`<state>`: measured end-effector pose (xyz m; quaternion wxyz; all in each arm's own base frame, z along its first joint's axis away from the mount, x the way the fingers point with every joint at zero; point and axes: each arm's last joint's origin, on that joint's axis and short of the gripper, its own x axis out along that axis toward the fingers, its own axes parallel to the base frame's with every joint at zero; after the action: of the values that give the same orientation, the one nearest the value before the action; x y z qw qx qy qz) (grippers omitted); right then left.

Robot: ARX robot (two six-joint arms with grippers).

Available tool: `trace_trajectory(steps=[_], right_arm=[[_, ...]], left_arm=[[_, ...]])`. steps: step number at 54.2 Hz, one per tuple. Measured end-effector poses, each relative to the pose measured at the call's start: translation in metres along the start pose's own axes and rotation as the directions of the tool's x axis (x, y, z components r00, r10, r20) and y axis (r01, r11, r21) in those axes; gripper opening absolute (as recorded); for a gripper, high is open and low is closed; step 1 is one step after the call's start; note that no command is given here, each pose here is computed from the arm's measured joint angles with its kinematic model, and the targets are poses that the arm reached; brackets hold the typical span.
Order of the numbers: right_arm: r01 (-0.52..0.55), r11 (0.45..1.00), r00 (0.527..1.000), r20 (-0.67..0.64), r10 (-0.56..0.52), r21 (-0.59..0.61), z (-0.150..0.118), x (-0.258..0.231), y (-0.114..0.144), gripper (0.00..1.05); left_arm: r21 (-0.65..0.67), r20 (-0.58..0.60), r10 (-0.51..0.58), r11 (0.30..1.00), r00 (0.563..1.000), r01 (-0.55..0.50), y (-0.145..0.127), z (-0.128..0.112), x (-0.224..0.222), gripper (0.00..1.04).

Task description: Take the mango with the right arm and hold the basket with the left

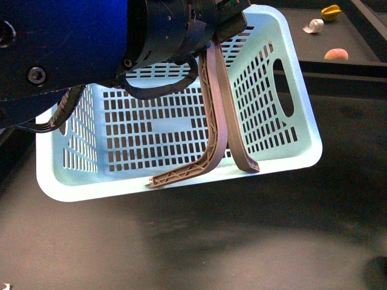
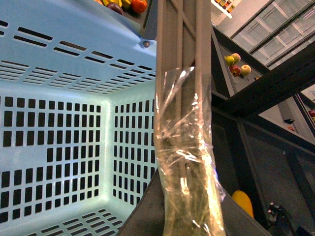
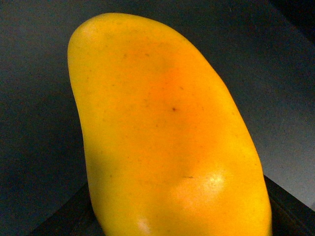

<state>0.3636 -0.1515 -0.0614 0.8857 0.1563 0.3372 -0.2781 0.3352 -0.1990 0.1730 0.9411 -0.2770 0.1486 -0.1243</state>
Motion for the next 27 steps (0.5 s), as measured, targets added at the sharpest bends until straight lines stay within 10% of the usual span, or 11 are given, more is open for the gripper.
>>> trace_trajectory(steps=[27], right_arm=[[-0.436,0.892,0.895,0.047,0.444,-0.122,0.041,-0.183,0.079,0.65]], left_arm=[[0.000,0.000,0.000,1.000,1.000,0.000,0.000,0.000,0.000,0.08]])
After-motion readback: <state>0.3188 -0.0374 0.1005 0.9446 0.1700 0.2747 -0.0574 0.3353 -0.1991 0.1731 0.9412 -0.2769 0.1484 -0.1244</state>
